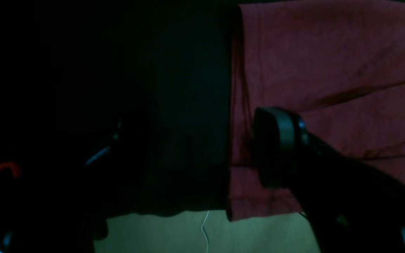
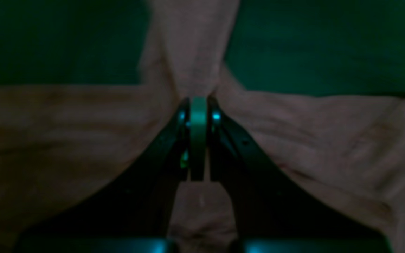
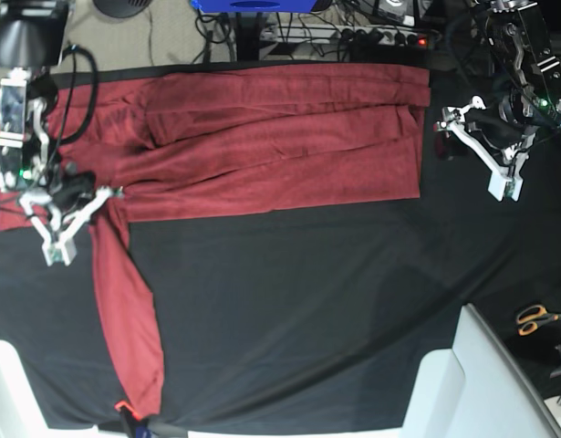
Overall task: Fold the T-shirt properly
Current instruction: 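Lift the sleeve with the right gripper and fold it over the shirt body, then release the sleeve and raise the right gripper from the shirt, then lower the right gripper toward the hanging sleeve end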
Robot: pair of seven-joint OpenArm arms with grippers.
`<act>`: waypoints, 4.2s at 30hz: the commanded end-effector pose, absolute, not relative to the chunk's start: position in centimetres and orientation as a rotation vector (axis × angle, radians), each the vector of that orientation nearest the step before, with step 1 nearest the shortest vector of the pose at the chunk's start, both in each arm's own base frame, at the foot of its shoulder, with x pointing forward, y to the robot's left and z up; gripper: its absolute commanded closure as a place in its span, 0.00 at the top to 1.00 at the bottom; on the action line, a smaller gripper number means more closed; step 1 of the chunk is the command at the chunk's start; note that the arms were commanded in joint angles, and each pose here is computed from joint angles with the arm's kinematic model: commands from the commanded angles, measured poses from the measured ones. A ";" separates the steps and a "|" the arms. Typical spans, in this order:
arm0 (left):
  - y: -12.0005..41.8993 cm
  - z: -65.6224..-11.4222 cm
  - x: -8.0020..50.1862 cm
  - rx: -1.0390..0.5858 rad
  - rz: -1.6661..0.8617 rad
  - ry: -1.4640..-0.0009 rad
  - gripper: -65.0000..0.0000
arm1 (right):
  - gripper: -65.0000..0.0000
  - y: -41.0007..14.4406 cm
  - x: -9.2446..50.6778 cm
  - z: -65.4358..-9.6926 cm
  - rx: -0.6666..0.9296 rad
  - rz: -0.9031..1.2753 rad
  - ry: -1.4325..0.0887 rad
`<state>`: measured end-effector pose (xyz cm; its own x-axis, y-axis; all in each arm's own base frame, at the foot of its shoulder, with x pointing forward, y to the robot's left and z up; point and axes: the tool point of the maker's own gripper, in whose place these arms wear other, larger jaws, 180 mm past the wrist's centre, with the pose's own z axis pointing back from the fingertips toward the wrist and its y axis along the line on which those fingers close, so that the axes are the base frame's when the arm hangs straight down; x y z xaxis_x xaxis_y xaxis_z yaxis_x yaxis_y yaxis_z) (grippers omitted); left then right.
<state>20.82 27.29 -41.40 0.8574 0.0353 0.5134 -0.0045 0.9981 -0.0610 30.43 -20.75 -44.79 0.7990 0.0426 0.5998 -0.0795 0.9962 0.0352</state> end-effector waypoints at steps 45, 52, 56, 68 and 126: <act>27.7 -40.6 21.4 -0.047 0.012 -0.570 0.68 | 0.00 -19.7 20.5 -44.7 0.062 -0.047 -0.596; 27.8 -41.4 21.0 -0.057 0.026 -0.548 0.68 | 0.05 -20.6 19.8 -45.0 0.047 -0.067 -0.568; 27.9 -41.5 20.9 -0.057 0.029 -0.542 0.68 | 0.33 -20.1 19.1 -45.2 0.057 -0.064 -0.514; 28.0 -41.5 20.9 -0.055 0.029 -0.543 0.68 | 0.39 -28.0 25.5 -41.4 -0.042 -0.277 -0.693; 28.4 -41.3 20.9 -0.046 0.029 -0.544 0.68 | 0.27 -24.7 36.4 -38.0 -0.031 -0.092 -0.847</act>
